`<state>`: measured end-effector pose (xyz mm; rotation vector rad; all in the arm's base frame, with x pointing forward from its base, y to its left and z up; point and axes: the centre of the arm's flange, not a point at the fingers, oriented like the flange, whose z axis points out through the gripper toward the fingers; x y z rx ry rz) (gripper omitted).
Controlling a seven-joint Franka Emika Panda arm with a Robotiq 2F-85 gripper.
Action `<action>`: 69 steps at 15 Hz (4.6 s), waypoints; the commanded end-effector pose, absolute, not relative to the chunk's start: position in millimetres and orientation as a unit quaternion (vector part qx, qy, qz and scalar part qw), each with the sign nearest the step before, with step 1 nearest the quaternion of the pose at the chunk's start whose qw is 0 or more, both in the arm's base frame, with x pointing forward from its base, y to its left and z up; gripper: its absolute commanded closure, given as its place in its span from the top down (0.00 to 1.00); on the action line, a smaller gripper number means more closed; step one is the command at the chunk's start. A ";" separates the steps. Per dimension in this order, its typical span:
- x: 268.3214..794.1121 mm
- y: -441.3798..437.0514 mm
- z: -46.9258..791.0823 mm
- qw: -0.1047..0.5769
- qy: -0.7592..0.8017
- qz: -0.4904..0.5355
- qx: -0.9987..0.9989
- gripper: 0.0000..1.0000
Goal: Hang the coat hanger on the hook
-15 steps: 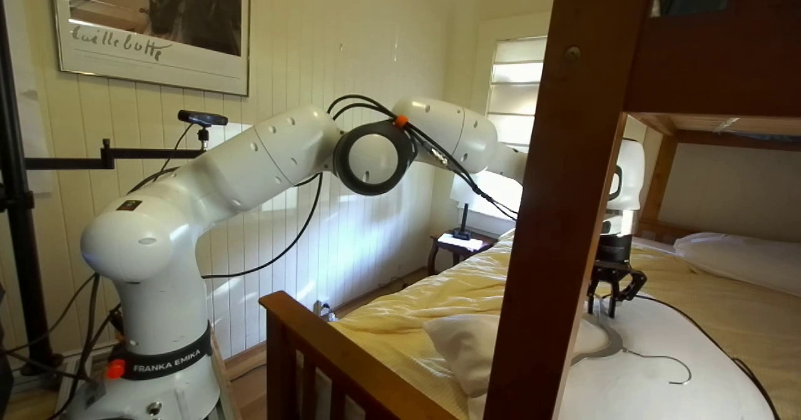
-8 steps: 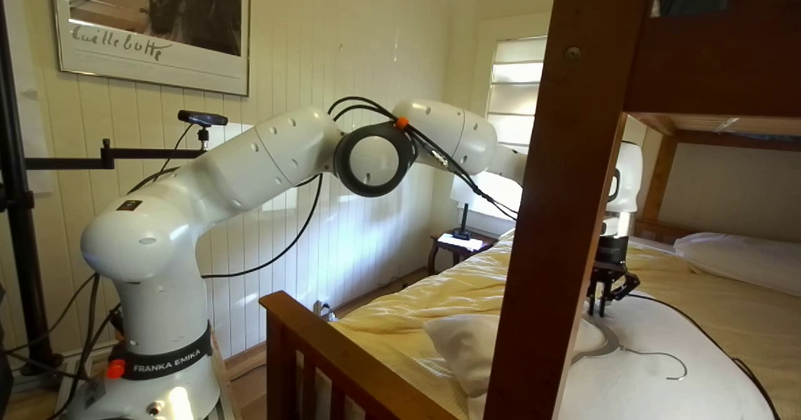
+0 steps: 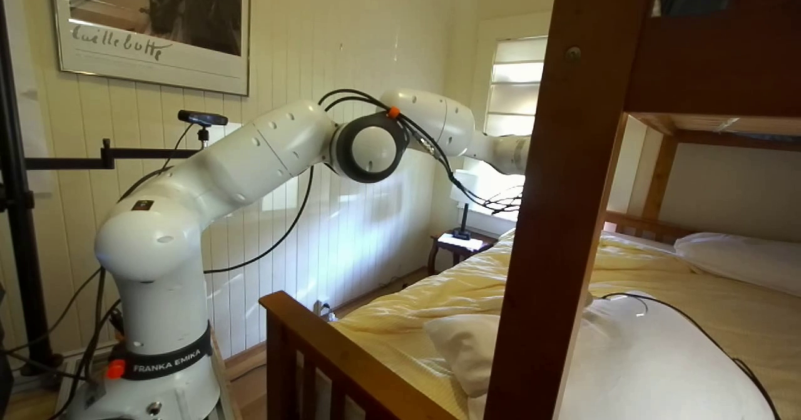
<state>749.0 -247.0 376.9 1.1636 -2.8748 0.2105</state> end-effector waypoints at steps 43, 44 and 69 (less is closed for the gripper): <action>772.2 -25.2 644.6 -0.434 -0.547 0.490 0.522 0.04; 771.9 -27.6 645.2 -0.449 -0.559 0.476 0.510 0.04; 734.8 -88.5 712.2 -0.671 -0.618 0.364 0.189 0.04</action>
